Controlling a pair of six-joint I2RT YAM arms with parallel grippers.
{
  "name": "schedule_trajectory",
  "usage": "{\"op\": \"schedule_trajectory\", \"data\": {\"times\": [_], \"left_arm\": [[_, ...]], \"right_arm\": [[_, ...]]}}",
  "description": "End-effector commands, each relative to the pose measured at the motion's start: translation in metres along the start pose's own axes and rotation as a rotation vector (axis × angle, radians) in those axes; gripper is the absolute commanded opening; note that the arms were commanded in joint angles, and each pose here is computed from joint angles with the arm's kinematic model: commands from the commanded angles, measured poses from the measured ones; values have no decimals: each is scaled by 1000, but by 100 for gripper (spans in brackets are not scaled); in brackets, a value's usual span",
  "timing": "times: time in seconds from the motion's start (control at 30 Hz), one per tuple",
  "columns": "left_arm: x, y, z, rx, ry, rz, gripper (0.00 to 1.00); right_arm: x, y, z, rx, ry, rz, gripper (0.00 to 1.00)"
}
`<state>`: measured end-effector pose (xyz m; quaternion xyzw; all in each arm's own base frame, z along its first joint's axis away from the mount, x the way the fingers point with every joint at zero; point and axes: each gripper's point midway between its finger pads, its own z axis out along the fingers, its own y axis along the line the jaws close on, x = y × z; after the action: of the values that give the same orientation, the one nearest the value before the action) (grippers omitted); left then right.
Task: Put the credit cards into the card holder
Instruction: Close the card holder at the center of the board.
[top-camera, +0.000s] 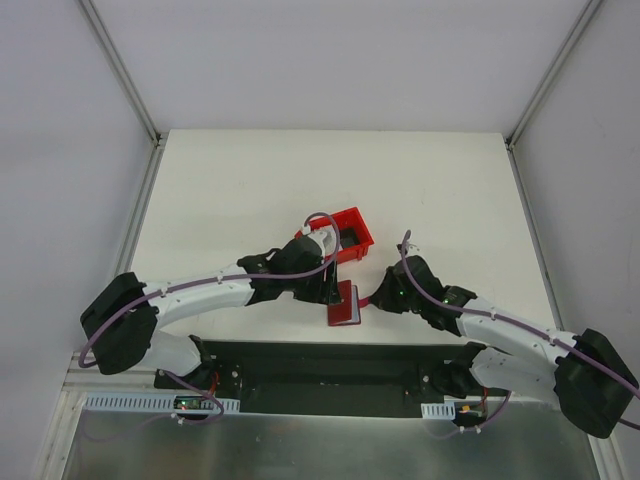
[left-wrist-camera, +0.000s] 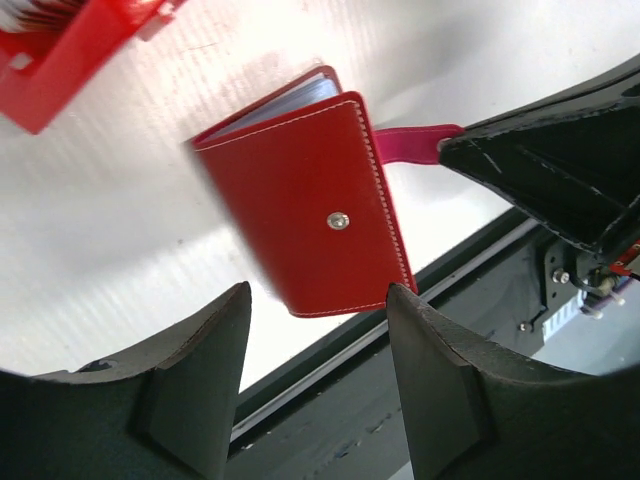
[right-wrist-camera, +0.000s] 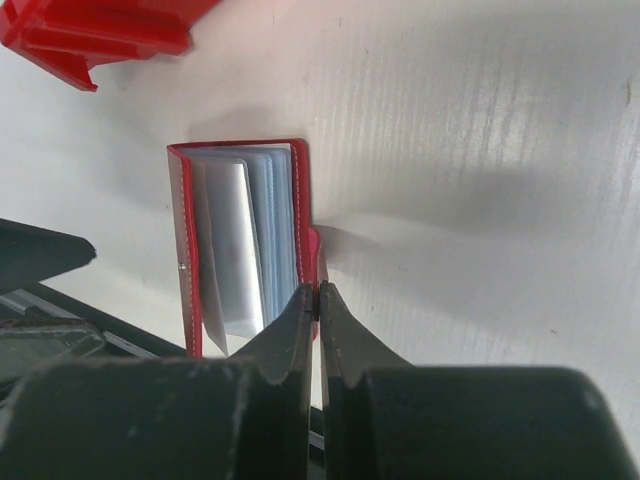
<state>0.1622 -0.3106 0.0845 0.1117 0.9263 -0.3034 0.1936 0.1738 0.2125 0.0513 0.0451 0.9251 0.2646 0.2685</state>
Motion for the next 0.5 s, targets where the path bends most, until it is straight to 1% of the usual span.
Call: {"op": "schedule_trajectory", "data": {"times": [0.0,0.13,0.27,0.33,0.4,0.43,0.47], "left_arm": [[-5,13,-10,-64,-59,44,55],[-3,22,-10,-99,-50,38,55],[-3,32,-10,-143,-70,11,53],[-7,37,-15,-174,-108,-14,52],[-10,44,-21,-195,-153,-50,56],[-12,46,-26,-200,-182,-70,62],[-15,49,-29,-211,-212,-78,70]], "right_arm": [[-8,-2,-3,25,-25,-18,4],[-7,-4,-3,35,-19,-21,4],[-7,-3,-2,39,-13,-22,4],[-7,-3,-2,39,-13,-22,4],[-8,-2,-2,39,-15,-23,4],[-8,-3,-3,40,-18,-22,4],[-8,-3,-3,40,-19,-23,4]]}}
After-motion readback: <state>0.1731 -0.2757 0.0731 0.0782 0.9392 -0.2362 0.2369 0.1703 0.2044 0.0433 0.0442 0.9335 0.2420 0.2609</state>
